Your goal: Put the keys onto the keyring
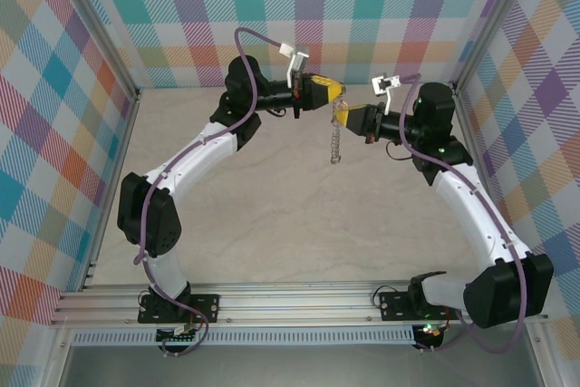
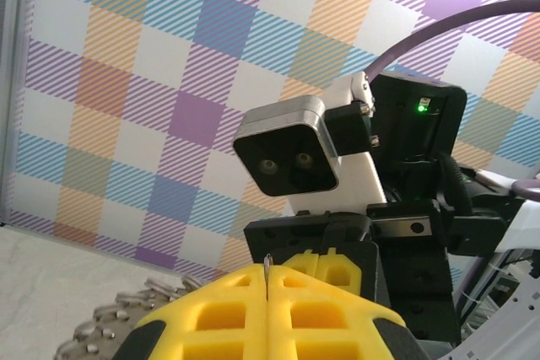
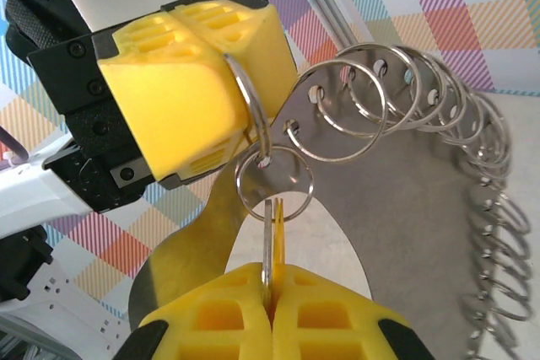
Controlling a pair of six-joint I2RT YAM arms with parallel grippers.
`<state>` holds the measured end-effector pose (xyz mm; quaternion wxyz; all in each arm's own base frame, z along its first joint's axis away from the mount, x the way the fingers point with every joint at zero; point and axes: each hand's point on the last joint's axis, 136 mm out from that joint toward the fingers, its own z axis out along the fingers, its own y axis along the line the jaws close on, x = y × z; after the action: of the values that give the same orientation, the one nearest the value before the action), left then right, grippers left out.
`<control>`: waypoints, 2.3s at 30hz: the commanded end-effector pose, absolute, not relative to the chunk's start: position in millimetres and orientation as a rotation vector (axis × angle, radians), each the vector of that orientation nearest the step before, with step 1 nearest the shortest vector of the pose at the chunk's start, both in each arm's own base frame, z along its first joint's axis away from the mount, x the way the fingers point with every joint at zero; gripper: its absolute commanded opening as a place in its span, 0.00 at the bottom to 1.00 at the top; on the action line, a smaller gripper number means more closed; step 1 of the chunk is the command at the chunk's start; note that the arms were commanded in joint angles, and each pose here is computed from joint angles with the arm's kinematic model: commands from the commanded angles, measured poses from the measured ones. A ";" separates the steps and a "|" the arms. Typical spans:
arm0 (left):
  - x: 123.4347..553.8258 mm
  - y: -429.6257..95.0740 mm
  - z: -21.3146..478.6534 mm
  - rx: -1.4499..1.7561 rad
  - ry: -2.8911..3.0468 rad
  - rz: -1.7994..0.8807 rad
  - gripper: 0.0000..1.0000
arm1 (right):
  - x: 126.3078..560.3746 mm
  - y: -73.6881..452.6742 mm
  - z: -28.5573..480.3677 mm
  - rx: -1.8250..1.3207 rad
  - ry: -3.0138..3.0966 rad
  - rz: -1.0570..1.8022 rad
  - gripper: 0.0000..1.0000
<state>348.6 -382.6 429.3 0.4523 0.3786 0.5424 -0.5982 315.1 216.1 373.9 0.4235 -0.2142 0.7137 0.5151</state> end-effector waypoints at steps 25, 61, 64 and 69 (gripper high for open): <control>333.9 -376.7 447.4 0.986 1.275 -1.422 0.00 | 306.2 201.4 390.7 -0.590 1.882 1.099 0.00; 333.1 -379.6 442.8 1.007 1.290 -1.427 0.00 | 321.4 198.5 410.5 -0.604 1.882 1.013 0.00; 333.4 -379.9 442.3 1.008 1.292 -1.428 0.00 | 317.8 195.9 399.4 -0.587 1.898 1.006 0.00; 333.7 -380.1 441.8 1.007 1.294 -1.430 0.00 | 312.9 194.4 389.3 -0.574 1.910 1.011 0.00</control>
<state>347.3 -386.2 411.8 0.4365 0.3912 0.5603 -0.5852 316.0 196.7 380.2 0.4173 -0.2280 0.7800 0.4068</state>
